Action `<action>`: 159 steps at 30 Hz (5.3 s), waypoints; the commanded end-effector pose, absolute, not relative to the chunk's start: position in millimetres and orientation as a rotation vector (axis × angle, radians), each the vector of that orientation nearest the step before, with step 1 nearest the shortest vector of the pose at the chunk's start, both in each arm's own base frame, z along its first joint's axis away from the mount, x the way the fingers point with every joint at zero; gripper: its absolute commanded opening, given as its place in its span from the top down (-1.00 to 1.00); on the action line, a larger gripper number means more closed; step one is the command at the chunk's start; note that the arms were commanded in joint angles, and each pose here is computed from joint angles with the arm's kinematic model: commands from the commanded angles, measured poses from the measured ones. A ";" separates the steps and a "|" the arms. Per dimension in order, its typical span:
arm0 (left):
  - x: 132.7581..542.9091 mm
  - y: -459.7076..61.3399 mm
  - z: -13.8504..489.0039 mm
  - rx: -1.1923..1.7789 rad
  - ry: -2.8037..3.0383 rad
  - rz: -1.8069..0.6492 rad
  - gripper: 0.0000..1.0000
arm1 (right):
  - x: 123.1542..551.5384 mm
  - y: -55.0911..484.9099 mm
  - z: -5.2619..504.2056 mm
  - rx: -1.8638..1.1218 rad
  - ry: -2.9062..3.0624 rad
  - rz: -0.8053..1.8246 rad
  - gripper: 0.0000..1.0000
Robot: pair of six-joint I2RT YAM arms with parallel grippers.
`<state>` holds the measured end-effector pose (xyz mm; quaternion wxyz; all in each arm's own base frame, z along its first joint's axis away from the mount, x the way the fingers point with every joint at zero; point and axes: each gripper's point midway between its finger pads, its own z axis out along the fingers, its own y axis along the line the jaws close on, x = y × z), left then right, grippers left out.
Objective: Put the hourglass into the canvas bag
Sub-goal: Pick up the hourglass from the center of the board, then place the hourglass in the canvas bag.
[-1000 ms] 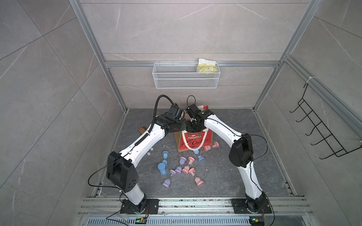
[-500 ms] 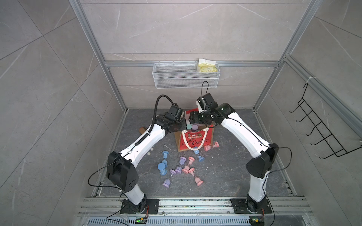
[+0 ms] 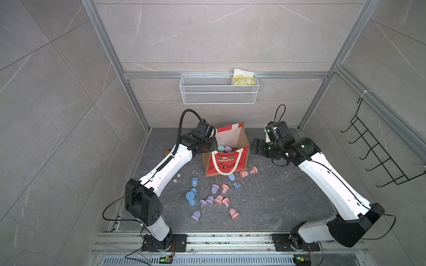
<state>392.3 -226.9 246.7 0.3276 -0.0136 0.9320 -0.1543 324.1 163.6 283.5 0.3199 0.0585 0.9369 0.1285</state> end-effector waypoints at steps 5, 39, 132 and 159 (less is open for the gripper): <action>405.4 -196.7 284.5 -0.157 2.303 -0.336 1.00 | 307.9 130.8 211.4 0.352 2.535 0.160 -0.70; 397.5 -200.6 273.9 -0.157 2.314 -0.399 1.00 | 370.9 155.5 35.0 1.041 2.598 0.090 -0.69; 390.7 -254.9 271.2 0.070 2.374 -0.679 1.00 | 366.6 151.0 316.2 0.218 2.261 0.200 0.99; 389.8 -252.8 278.1 0.039 2.353 -0.692 1.00 | 460.2 313.6 207.7 -0.072 2.404 0.250 1.00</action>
